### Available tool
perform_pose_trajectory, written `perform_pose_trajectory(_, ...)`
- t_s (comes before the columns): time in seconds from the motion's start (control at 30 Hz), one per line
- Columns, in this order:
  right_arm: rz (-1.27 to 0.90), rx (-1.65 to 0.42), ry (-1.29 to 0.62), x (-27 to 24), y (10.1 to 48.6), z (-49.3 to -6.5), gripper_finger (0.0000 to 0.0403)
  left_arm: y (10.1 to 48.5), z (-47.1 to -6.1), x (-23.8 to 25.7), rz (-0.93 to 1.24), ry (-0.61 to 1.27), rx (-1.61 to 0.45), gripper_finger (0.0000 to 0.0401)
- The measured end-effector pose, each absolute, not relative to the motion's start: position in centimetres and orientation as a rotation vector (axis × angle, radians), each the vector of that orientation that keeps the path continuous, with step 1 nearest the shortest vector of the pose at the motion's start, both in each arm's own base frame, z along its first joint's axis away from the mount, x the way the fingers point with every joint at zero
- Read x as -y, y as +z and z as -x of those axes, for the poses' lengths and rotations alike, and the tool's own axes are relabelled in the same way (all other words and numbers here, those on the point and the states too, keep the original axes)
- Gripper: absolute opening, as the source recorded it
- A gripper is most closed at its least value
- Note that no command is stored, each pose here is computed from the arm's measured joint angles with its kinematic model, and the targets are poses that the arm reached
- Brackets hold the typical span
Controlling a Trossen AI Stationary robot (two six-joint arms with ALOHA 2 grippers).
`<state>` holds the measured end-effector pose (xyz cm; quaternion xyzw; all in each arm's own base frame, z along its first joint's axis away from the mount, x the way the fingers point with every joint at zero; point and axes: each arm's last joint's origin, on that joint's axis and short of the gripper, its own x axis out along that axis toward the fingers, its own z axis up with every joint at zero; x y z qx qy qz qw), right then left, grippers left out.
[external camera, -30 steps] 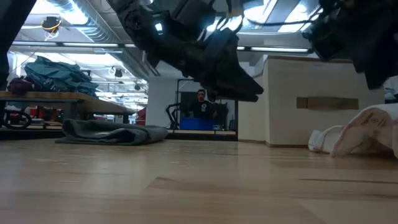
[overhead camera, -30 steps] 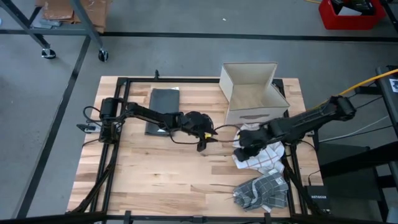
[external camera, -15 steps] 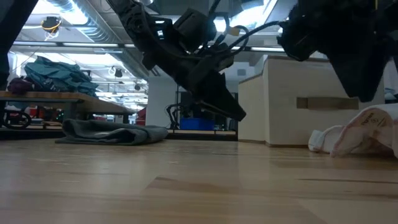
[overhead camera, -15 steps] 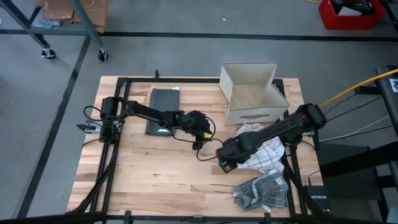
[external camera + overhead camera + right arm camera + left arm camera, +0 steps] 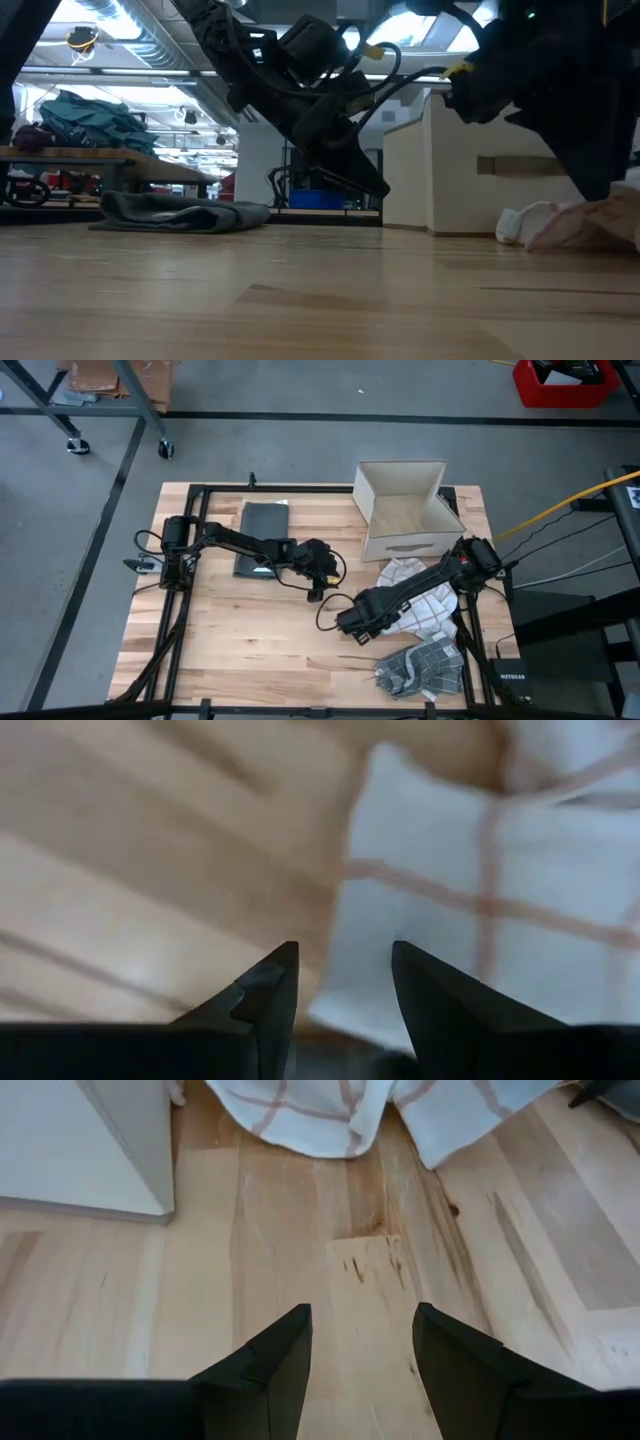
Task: Fold towel
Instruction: Fold the white kitchen towel
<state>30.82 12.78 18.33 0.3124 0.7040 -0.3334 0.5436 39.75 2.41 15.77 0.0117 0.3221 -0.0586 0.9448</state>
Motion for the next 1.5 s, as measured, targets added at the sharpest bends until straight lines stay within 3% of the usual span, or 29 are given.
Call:
perform_pose_trajectory(0.27,-0.516,-1.734,-1.008,-11.6,19.0,-28.9,0.0151,15.8,-39.7,-2.4,-0.024,-0.12,-0.657,0.0164)
perform_pose_trajectory(0.5,-0.364,-1.822,-1.005,-11.2,19.6,-28.0,0.0018,15.8,-39.8,-2.4,-0.022,-0.119,-0.656,0.0164)
perform_pose_trajectory(0.8,-0.294,-1.806,-0.922,-11.1,20.4,-28.3,0.0007,15.9,-39.7,-2.4,0.053,-0.094,-0.667,0.0163)
perform_pose_trajectory(1.13,-0.261,-1.453,-0.872,-10.6,26.3,-30.4,0.0007,20.9,-37.0,-2.2,-0.023,-0.126,-0.682,0.0105)
perform_pose_trajectory(1.5,-0.169,-0.986,-0.759,-8.1,37.7,-31.6,0.0003,29.5,-31.5,-1.7,-0.039,-0.121,-0.546,0.0088)
